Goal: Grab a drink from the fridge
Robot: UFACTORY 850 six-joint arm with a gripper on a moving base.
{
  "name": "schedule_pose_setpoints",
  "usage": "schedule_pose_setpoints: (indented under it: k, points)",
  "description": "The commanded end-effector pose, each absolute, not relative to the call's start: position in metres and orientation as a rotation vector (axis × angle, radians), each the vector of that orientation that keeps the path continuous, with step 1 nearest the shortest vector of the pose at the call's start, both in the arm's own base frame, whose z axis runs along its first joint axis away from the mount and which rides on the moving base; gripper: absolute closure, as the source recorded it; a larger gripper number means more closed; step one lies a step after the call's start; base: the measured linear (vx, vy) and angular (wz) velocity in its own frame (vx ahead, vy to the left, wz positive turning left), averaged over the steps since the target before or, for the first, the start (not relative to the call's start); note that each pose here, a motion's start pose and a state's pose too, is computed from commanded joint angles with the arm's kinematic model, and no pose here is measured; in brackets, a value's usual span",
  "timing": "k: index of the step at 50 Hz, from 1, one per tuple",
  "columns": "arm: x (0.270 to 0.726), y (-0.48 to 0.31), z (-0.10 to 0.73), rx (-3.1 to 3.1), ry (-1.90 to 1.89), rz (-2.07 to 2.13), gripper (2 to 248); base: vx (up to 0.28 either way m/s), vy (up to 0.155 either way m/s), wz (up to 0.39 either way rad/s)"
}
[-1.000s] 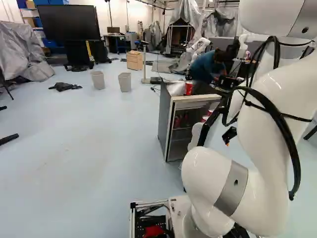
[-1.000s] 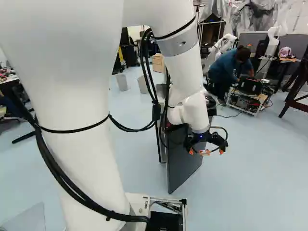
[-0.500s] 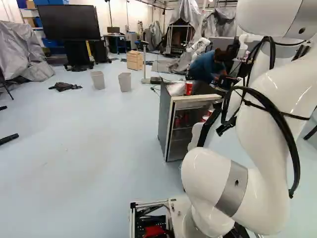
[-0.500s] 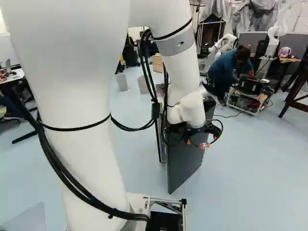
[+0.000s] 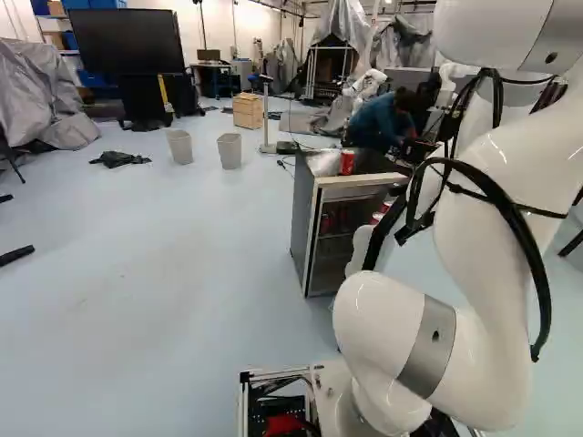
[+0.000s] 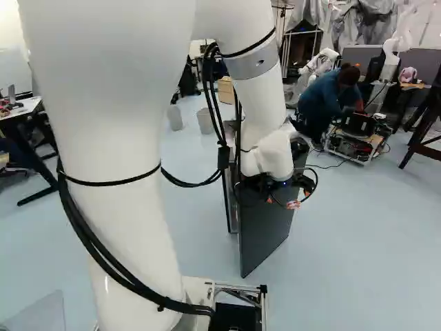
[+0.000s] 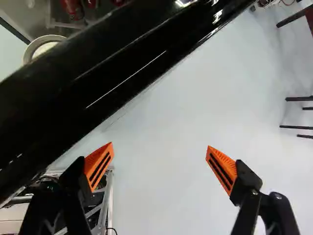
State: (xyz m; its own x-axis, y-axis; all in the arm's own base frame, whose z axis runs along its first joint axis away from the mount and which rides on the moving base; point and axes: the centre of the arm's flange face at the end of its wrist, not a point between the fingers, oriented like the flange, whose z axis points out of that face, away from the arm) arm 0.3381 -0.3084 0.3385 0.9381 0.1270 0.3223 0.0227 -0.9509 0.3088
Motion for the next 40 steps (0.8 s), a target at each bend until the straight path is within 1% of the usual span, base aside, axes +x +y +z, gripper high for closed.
schedule_pose_setpoints:
  k: [40]
  points:
    - [0.358, -0.301, 0.338, 2.789, 0.166, 0.507, 3, 0.000, 0.000, 0.000]
